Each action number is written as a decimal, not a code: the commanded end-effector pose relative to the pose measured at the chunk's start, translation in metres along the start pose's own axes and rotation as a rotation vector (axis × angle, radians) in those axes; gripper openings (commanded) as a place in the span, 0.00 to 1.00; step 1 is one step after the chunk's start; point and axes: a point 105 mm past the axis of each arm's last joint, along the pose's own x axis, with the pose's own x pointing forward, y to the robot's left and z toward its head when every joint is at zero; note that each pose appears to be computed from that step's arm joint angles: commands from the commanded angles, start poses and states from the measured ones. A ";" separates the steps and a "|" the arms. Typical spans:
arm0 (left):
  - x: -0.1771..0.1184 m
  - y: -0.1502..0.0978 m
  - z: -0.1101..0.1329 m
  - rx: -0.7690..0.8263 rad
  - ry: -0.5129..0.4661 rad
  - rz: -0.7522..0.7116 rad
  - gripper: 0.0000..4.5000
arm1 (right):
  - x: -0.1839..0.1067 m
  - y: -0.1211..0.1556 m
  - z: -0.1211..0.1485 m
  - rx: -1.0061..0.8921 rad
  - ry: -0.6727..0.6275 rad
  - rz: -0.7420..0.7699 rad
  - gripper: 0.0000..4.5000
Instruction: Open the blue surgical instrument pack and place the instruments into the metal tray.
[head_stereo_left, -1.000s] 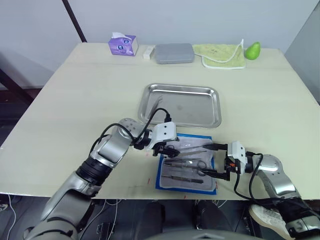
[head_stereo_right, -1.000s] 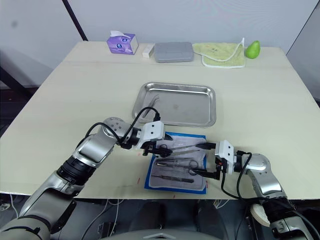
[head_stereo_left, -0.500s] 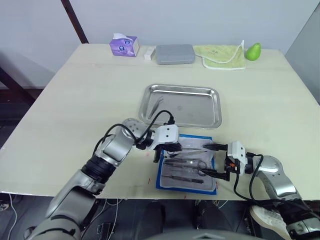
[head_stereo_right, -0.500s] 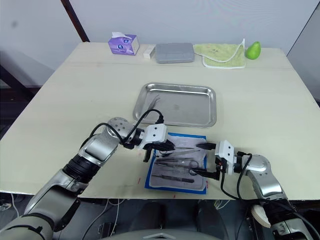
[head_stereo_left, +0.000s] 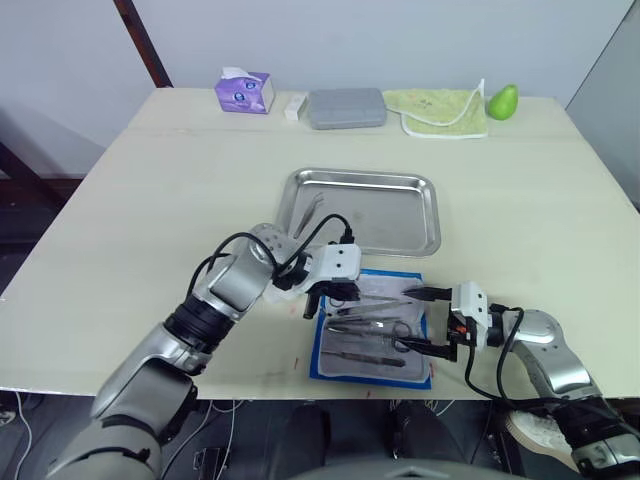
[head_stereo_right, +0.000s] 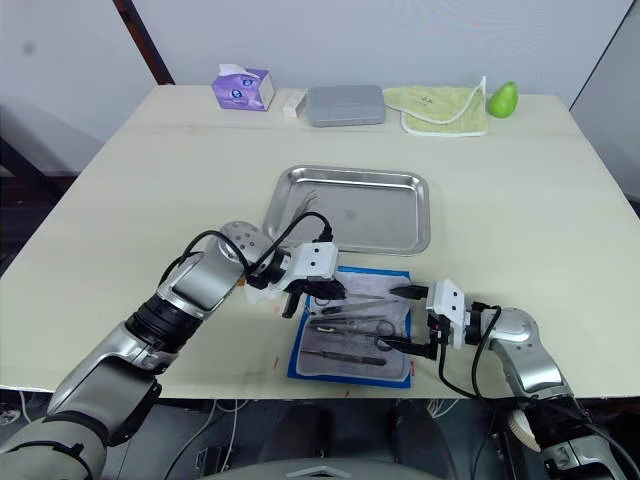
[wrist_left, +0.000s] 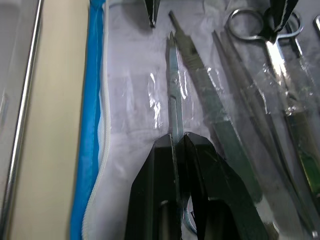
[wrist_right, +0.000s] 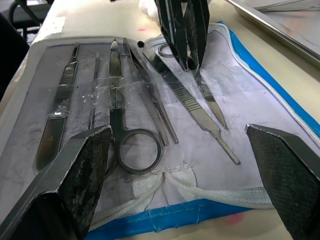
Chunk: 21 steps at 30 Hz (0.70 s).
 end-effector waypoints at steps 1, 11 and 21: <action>-0.010 0.002 0.000 -0.017 0.083 -0.005 0.01 | 0.000 0.022 -0.040 0.126 0.156 0.061 1.00; -0.018 0.007 0.015 -0.012 0.110 -0.016 0.01 | 0.002 0.026 -0.043 0.132 0.175 0.069 1.00; -0.014 0.006 0.019 -0.004 0.103 -0.032 0.01 | 0.007 0.028 -0.044 0.129 0.173 0.074 1.00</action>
